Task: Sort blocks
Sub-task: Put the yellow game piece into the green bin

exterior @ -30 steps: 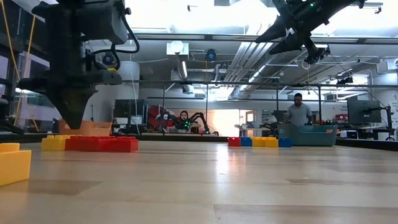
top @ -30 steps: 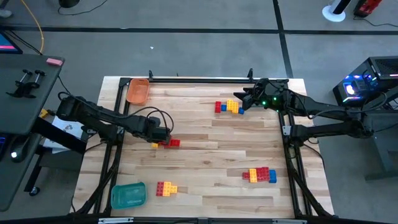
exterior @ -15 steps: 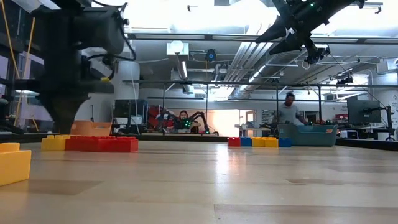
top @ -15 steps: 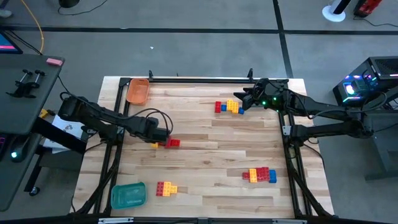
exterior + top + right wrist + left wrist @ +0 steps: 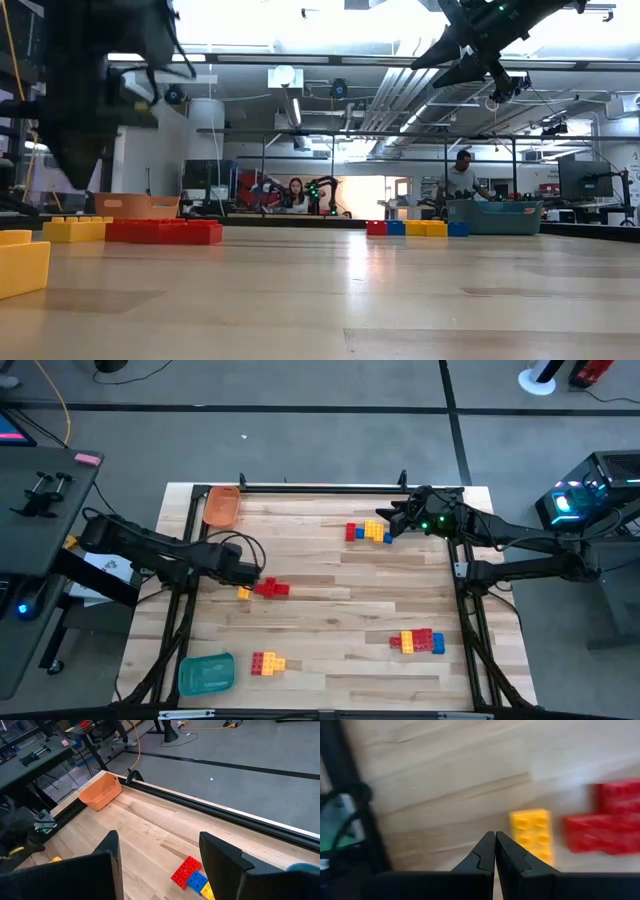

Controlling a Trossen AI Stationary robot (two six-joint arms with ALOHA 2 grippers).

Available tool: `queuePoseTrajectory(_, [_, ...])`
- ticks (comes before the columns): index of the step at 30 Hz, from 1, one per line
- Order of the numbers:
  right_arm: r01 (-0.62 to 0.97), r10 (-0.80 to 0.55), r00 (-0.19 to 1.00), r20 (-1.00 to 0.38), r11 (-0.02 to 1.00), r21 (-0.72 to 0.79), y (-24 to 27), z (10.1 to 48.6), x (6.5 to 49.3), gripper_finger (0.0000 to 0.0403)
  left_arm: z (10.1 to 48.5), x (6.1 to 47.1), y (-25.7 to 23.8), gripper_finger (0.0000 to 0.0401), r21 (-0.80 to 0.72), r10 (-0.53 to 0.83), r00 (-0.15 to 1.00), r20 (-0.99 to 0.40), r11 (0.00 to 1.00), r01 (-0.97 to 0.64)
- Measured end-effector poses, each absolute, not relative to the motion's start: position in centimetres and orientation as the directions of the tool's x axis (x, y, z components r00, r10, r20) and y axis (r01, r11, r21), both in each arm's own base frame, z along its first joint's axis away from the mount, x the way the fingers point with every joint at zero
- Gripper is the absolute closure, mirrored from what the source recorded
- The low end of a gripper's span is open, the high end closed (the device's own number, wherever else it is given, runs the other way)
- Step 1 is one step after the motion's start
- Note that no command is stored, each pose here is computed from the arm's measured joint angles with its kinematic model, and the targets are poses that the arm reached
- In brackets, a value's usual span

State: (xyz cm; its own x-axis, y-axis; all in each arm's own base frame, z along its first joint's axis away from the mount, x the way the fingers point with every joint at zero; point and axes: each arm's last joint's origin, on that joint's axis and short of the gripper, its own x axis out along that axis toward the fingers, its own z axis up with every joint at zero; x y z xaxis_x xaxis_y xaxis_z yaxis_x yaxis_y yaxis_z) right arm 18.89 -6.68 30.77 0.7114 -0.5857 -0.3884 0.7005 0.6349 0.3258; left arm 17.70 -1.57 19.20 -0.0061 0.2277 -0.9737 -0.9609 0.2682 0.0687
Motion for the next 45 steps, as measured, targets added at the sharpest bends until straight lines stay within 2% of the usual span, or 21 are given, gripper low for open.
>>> queuePoseTrajectory(4, [0.701, -0.586, 0.711, -0.389, 0.635, 0.326, -6.7, 30.8, 18.9, 0.0246, 19.9, 18.5, -2.0, 0.0399, -0.092, 0.204, 0.155, -0.967, 0.288, -0.953])
queuePoseTrajectory(6, [0.700, -0.585, 0.712, -0.388, 0.635, 0.326, -6.7, 30.8, 18.9, 0.0246, 19.8, 18.8, -2.3, 0.0393, -0.106, 0.198, 0.173, -0.965, 0.306, -0.946])
queuePoseTrajectory(10, [0.703, -0.585, 0.710, -0.392, 0.626, 0.339, -6.7, 30.7, 18.9, 0.0246, 18.9, 19.0, -3.0, 0.0358, -0.049, 0.196, 0.114, -0.974, 0.309, -0.950])
queuePoseTrajectory(14, [0.709, -0.583, 0.703, -0.407, 0.622, 0.333, -6.7, 30.6, 18.8, 0.0246, 18.0, 19.1, -3.6, 0.0305, 0.008, 0.208, 0.055, -0.976, 0.288, -0.958])
queuePoseTrajectory(23, [0.715, -0.581, 0.695, -0.424, 0.621, 0.322, -6.6, 30.4, 18.7, 0.0246, 16.2, 20.4, -4.3, 0.0176, 0.023, 0.190, 0.030, -0.981, 0.267, -0.964])
queuePoseTrajectory(28, [0.716, -0.580, 0.693, -0.427, 0.621, 0.319, -6.6, 30.4, 18.7, 0.0246, 15.6, 20.4, -4.1, 0.0136, 0.072, 0.202, -0.021, -0.979, 0.246, -0.967])
queuePoseTrajectory(32, [0.716, -0.580, 0.693, -0.428, 0.621, 0.318, -6.6, 30.4, 18.7, 0.0246, 15.1, 20.7, -3.7, 0.0130, 0.096, 0.207, -0.051, -0.977, 0.217, -0.971])
queuePoseTrajectory(40, [0.717, -0.580, 0.692, -0.430, 0.621, 0.316, -6.6, 30.3, 18.7, 0.0246, 13.7, 21.3, -3.5, 0.0140, 0.151, 0.180, -0.109, -0.978, 0.241, -0.959])
queuePoseTrajectory(42, [0.717, -0.580, 0.692, -0.430, 0.621, 0.316, -6.6, 30.4, 18.7, 0.0246, 13.6, 21.4, -3.5, 0.0161, 0.136, 0.168, -0.096, -0.981, 0.249, -0.959])
queuePoseTrajectory(45, [0.717, -0.580, 0.692, -0.430, 0.621, 0.316, -6.6, 30.3, 18.7, 0.0246, 13.6, 21.7, -3.6, 0.0224, 0.105, 0.157, -0.068, -0.985, 0.239, -0.965])
